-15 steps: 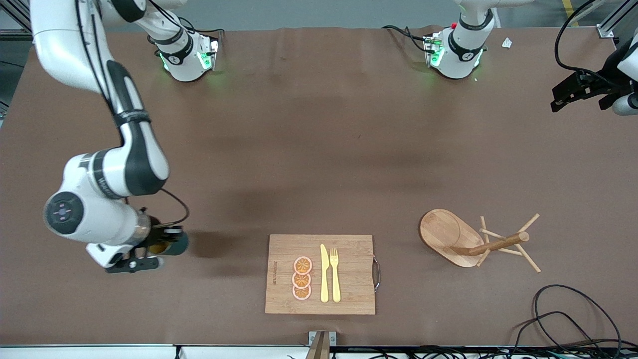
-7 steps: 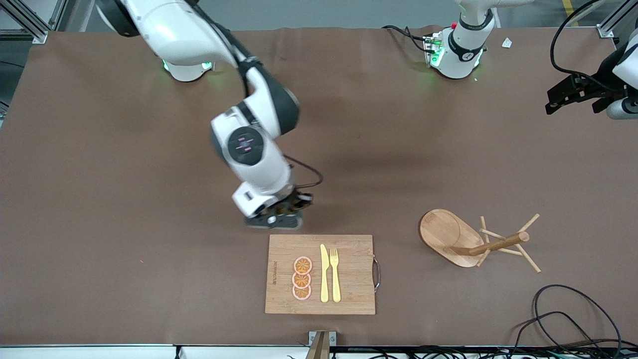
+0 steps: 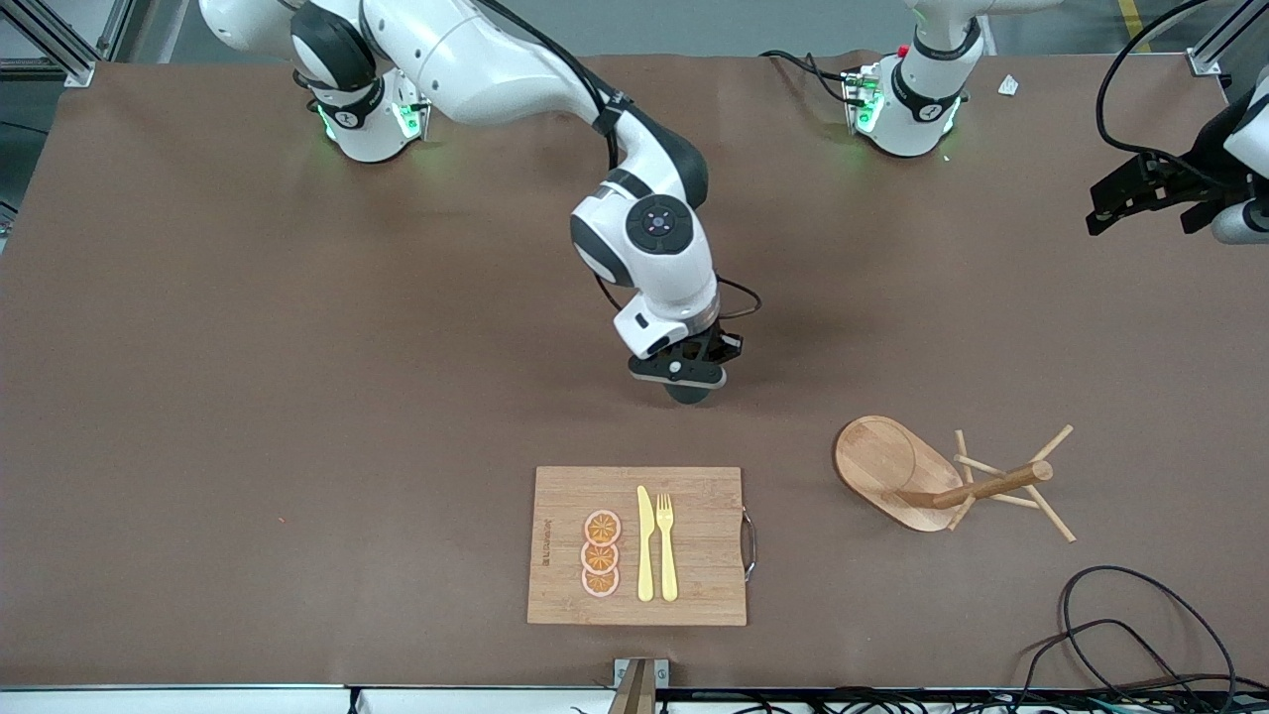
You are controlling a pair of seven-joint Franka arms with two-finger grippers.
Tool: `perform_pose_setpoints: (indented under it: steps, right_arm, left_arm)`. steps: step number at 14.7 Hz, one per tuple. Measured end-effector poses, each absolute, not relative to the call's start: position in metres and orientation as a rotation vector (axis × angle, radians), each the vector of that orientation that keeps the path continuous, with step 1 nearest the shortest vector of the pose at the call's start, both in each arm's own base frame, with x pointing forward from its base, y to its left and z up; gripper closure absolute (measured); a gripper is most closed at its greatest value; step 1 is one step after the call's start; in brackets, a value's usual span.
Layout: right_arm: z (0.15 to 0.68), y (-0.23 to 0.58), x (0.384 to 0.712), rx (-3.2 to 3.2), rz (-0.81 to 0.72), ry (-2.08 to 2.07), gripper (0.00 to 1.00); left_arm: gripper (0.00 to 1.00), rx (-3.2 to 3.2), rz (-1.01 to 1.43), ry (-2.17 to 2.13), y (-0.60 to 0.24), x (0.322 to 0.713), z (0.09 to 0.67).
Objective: Pass cup and hang on rack
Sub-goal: 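Lift the teal mug with the right gripper toward the table center, then set the mug down with the right gripper while the left gripper approaches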
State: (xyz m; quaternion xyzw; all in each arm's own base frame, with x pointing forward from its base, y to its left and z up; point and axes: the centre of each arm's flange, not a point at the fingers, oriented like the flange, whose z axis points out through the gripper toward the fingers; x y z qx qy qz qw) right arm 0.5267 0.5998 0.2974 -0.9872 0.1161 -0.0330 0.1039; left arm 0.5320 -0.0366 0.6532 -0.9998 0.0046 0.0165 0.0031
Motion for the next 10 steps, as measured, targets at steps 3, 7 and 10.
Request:
perform_pose_setpoints:
  steps: [3,7,10]
  right_arm:
    - [0.282,0.607,0.522,-2.917,-0.084,0.371,0.96]
    - [0.282,0.609,0.523,-2.904,-0.096,0.389,0.89]
    - [0.295,0.6,0.537,-2.886,-0.122,0.416,0.6]
  left_arm:
    - [0.0,-3.133,0.092,0.037,-0.044,0.54,0.639]
    - [0.0,-3.131,0.127,0.079,-0.06,0.547,0.626]
    - [0.0,-3.131,0.121,0.083,-0.061,0.548,0.628]
